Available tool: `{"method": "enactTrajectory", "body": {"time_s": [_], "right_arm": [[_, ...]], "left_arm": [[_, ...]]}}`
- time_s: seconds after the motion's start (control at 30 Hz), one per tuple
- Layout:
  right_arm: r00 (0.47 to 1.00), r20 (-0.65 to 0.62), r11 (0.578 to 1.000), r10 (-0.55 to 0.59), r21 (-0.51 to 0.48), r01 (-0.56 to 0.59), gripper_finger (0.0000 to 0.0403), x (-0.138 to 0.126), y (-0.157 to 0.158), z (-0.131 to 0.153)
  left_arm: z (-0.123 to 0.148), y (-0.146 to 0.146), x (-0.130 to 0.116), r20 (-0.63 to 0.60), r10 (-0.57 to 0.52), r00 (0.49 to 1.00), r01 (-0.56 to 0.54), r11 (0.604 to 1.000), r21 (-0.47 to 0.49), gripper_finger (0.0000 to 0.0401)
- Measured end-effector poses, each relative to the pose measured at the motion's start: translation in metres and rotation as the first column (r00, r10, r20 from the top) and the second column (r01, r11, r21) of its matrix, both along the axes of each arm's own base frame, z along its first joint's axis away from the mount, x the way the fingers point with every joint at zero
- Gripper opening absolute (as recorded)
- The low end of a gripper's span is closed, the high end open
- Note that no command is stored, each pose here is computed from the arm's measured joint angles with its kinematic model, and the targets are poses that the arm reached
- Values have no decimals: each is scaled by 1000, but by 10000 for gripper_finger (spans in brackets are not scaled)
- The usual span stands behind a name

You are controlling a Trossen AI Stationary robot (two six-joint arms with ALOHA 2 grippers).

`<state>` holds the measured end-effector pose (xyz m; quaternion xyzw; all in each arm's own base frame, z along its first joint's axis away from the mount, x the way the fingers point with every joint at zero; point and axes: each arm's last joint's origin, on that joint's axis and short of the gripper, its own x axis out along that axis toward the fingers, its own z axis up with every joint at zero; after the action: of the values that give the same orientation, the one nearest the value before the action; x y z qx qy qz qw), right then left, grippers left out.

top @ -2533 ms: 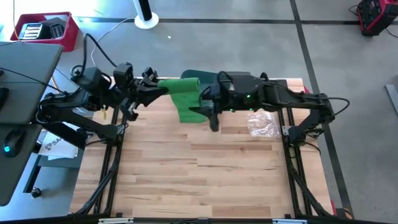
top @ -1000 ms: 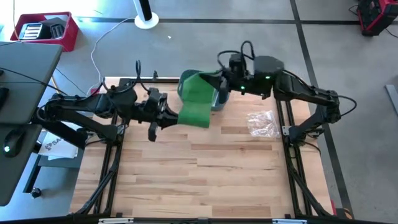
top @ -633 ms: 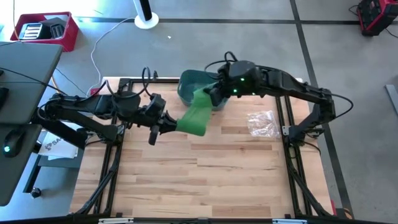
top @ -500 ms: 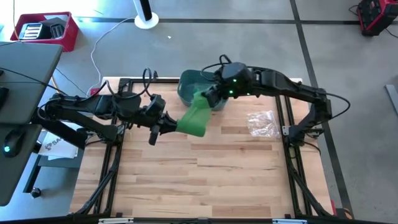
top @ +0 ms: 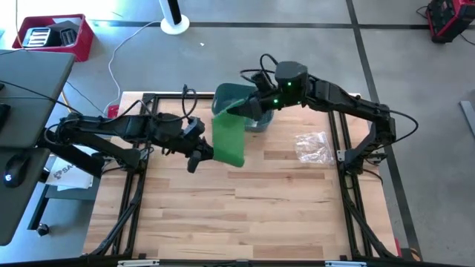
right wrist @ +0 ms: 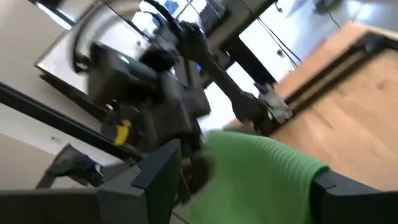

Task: Roll bandage
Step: Roll the green bandage

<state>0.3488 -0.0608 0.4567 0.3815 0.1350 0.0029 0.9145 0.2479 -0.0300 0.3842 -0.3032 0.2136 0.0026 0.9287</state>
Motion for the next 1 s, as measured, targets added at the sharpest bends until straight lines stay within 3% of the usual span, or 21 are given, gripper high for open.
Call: {"method": "enactTrajectory", "body": {"time_s": [0.07, 0.13, 0.23, 0.37, 0.5, 0.63, 0.77, 0.87, 1.0], "right_arm": [[999, 43, 1000, -17, -13, 17, 211, 1, -1, 4], [993, 29, 994, -111, -16, 112, 211, 1, -3, 3], [936, -144, 947, -320, -41, 317, 211, -5, -11, -13], [814, -368, 893, -450, -163, 420, 211, -18, -14, -35], [841, -364, 911, -400, -258, 321, 211, -26, -2, -28], [906, -290, 910, -308, -367, 192, 211, -38, 20, -11], [985, -170, 852, -26, -520, -67, 211, -39, 59, 6], [994, -89, 826, 63, -554, -102, 210, -38, 81, 14], [997, -18, 766, 69, -640, -64, 210, -28, 103, 16]], "left_arm": [[-4, -2, 3, 32, -48, 998, 49, 999, -22, 8], [-4, -4, 6, 83, -87, 993, 90, 995, -38, 8], [-4, -8, 8, 131, -97, 987, 106, 992, -61, 8], [-1, -8, 9, 163, -67, 984, 83, 993, -90, 8], [3, -6, 6, 184, -24, 983, 48, 991, -126, 8], [21, -5, -1, 319, -25, 947, 68, 990, -123, 8], [38, -5, -9, 468, -76, 880, 90, 996, -9, 8], [47, -3, -12, 549, -83, 831, 82, 996, 26, 8], [58, -3, -15, 643, -83, 761, 73, 996, 43, 8]]}}
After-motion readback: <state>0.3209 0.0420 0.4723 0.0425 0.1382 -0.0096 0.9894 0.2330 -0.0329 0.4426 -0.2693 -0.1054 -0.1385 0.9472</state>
